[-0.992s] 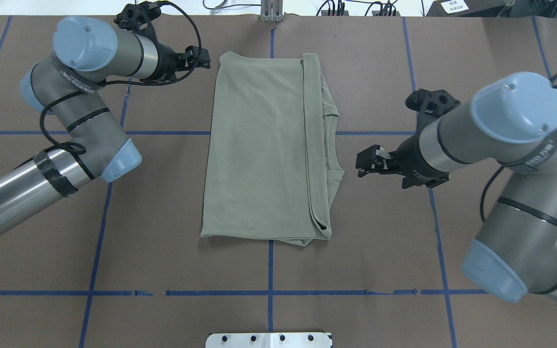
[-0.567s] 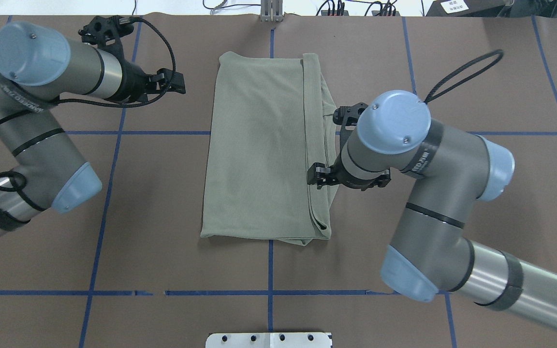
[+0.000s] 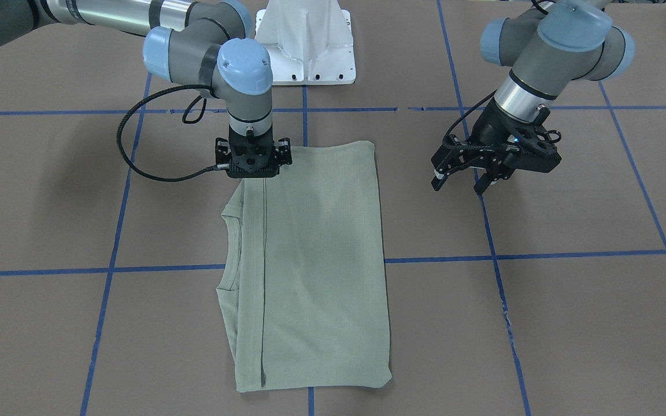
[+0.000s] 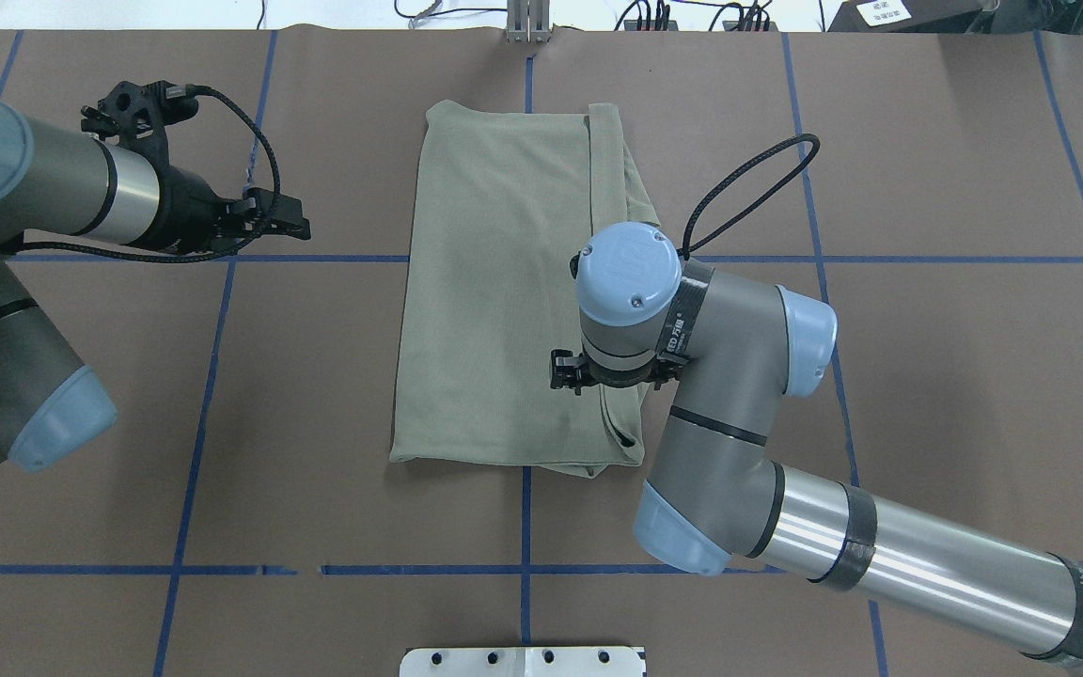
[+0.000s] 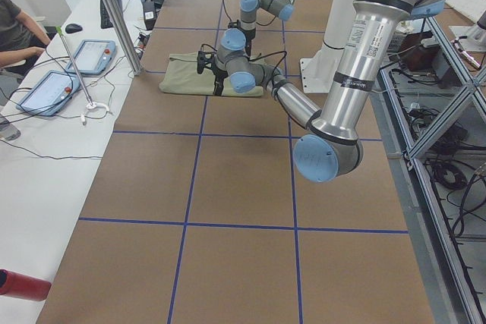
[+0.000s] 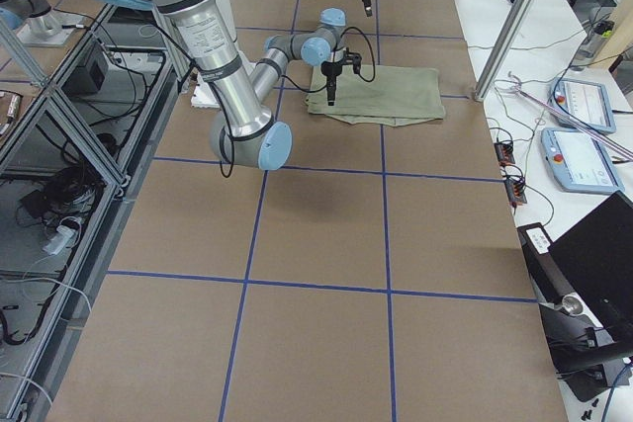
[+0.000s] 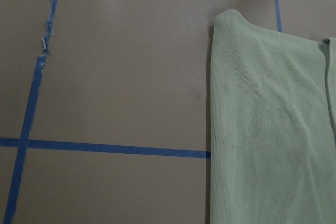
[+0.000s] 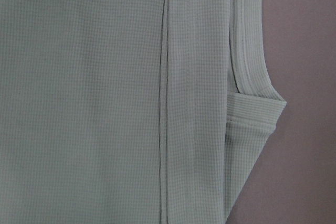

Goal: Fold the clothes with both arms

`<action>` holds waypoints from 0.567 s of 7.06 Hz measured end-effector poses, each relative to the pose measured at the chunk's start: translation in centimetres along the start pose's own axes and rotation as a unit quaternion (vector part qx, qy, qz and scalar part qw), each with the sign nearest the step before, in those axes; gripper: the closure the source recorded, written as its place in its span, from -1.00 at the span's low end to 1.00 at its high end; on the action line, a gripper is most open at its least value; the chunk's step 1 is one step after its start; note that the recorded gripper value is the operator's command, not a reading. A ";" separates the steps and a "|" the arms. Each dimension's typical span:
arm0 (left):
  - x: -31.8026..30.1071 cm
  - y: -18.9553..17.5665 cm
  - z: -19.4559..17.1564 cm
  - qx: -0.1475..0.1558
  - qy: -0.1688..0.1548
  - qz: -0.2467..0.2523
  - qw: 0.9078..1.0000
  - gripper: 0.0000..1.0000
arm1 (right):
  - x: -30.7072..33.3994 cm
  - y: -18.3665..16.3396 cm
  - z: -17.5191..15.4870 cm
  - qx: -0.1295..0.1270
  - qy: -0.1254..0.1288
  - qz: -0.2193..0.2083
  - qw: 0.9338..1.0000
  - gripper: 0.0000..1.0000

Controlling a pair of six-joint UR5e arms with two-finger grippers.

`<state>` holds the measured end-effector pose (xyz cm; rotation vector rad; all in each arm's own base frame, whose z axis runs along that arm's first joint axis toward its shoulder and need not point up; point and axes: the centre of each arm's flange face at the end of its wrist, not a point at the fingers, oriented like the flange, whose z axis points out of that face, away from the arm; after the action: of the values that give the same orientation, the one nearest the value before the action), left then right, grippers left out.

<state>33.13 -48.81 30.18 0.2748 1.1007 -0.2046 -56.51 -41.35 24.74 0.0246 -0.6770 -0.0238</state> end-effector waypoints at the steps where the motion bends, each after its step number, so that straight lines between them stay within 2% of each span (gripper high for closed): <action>1: 0.0 0.1 0.0 -0.001 0.000 0.000 1.000 -1.00 | 0.0 0.3 0.9 -0.005 0.007 -0.002 1.000 -1.00; 4: 0.0 0.2 0.1 -0.005 0.001 -0.003 1.000 -1.00 | 0.5 1.5 2.3 -0.028 0.040 -0.007 0.999 -1.00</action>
<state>33.27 -48.65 30.29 0.2624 1.1040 -0.2045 -57.51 -39.92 26.89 -0.0237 -0.5953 -0.0554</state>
